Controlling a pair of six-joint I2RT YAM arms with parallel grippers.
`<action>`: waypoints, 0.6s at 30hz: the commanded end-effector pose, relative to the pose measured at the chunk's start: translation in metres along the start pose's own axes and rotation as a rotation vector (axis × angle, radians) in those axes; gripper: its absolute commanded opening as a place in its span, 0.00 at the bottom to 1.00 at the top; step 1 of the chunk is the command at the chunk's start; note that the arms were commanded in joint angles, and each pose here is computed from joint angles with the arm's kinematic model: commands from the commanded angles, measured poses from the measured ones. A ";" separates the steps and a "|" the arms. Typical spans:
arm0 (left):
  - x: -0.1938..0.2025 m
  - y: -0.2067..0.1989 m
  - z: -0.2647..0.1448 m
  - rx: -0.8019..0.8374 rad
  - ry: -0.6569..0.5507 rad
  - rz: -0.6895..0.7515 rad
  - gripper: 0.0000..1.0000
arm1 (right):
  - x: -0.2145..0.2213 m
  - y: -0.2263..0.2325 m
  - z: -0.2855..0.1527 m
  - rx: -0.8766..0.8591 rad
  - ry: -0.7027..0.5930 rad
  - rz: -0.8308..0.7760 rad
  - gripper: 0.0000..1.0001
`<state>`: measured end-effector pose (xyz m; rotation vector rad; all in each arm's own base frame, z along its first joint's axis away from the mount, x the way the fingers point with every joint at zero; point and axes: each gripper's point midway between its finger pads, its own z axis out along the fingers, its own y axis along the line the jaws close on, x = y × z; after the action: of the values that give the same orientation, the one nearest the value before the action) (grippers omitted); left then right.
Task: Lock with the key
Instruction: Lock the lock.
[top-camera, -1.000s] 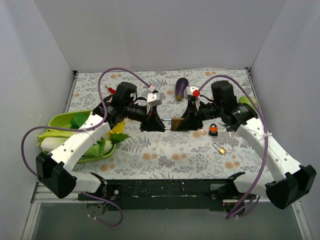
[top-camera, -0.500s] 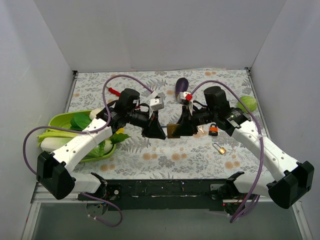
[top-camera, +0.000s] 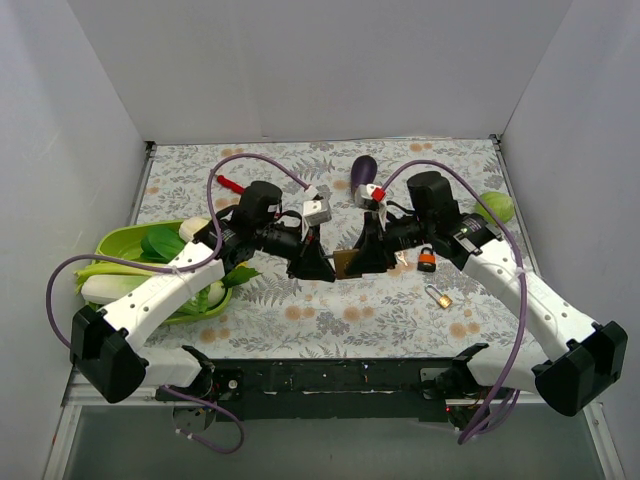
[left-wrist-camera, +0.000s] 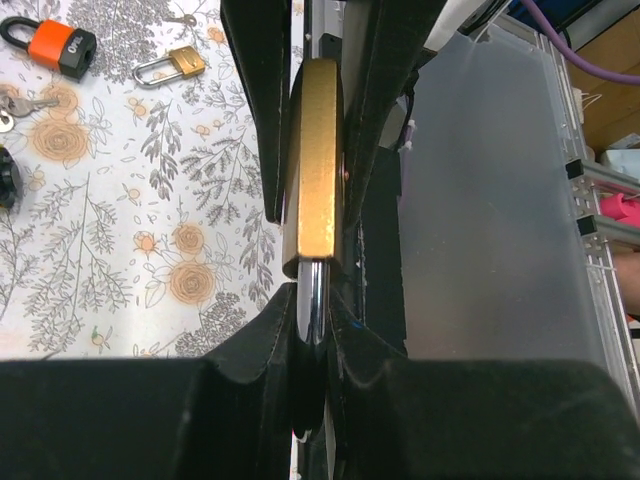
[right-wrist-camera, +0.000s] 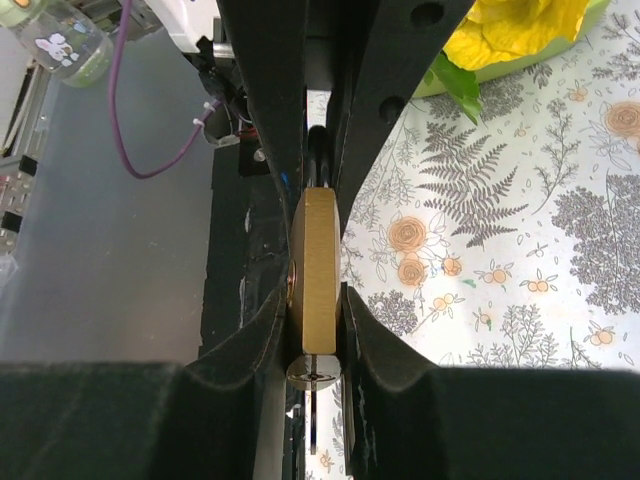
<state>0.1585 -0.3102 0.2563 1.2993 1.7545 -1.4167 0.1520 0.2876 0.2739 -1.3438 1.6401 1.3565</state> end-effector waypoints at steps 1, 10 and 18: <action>-0.075 -0.028 0.003 0.038 -0.215 0.385 0.00 | -0.028 0.020 0.004 -0.155 -0.048 -0.148 0.01; -0.040 -0.010 -0.018 -0.009 -0.131 0.407 0.00 | -0.017 0.010 -0.040 -0.037 0.039 -0.146 0.20; -0.030 0.006 -0.027 -0.062 -0.103 0.399 0.00 | -0.012 0.008 -0.062 0.049 0.091 -0.096 0.76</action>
<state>0.1805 -0.3044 0.2677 1.3960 1.4777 -1.2205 0.1660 0.2478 0.2965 -1.4496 1.6058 1.2419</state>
